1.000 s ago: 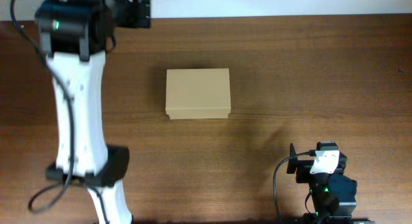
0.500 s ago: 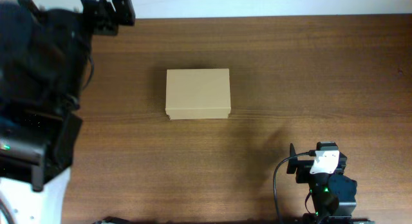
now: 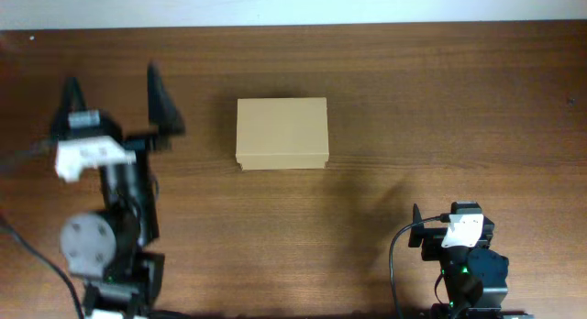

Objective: Pack container

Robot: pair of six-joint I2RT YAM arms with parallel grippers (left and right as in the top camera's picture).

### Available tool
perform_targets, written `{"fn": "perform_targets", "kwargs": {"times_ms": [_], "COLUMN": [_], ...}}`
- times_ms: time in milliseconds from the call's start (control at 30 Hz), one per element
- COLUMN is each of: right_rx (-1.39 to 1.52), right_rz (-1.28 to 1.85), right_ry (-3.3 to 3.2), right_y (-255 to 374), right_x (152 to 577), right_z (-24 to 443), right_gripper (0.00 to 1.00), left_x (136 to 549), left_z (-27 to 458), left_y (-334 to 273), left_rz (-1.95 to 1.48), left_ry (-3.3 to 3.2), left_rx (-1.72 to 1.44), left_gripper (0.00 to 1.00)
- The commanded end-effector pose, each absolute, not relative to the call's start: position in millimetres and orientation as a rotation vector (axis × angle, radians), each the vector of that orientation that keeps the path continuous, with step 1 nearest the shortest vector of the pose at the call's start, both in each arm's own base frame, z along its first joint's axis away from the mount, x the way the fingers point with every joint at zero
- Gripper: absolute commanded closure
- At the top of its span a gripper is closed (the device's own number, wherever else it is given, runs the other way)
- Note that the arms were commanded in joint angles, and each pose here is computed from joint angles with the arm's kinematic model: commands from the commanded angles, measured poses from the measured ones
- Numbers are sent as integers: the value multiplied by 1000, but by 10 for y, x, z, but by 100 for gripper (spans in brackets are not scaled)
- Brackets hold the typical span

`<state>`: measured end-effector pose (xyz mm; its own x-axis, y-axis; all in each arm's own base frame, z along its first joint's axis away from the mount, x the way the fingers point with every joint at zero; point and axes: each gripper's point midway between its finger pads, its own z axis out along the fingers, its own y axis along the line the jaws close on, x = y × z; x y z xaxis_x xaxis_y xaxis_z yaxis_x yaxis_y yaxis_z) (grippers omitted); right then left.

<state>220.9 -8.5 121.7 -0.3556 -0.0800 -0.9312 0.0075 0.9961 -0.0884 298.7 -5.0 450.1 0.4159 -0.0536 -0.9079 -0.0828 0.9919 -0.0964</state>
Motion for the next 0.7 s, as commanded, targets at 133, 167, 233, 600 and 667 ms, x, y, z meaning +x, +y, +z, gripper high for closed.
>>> {"fn": "perform_targets", "kwargs": {"times_ms": [133, 167, 233, 600, 667], "right_rx": [-67, -67, -67, -67, -67], "right_rz": [-86, -86, -86, -86, -86], "right_ry": [1926, 1926, 1926, 1926, 1926], "right_y": [-63, -63, -63, -63, -62], "right_x": [2213, 2213, 2213, 2213, 2213], "right_z": [1207, 1207, 1207, 1207, 1207], "right_gripper": [1, 1, 1, 1, 1], "left_x": [2624, 2600, 2570, 2484, 2472], "left_z": [3758, 3682, 3502, 2991, 2972], "left_y": [91, 87, 63, -303, -304], "left_rz": [61, 61, 56, -94, -100], "left_ry": [1193, 1212, 1273, 1405, 1372], "left_rx": [-94, -83, -56, 133, 128], "left_gripper": [0, 0, 0, 0, 0]}}
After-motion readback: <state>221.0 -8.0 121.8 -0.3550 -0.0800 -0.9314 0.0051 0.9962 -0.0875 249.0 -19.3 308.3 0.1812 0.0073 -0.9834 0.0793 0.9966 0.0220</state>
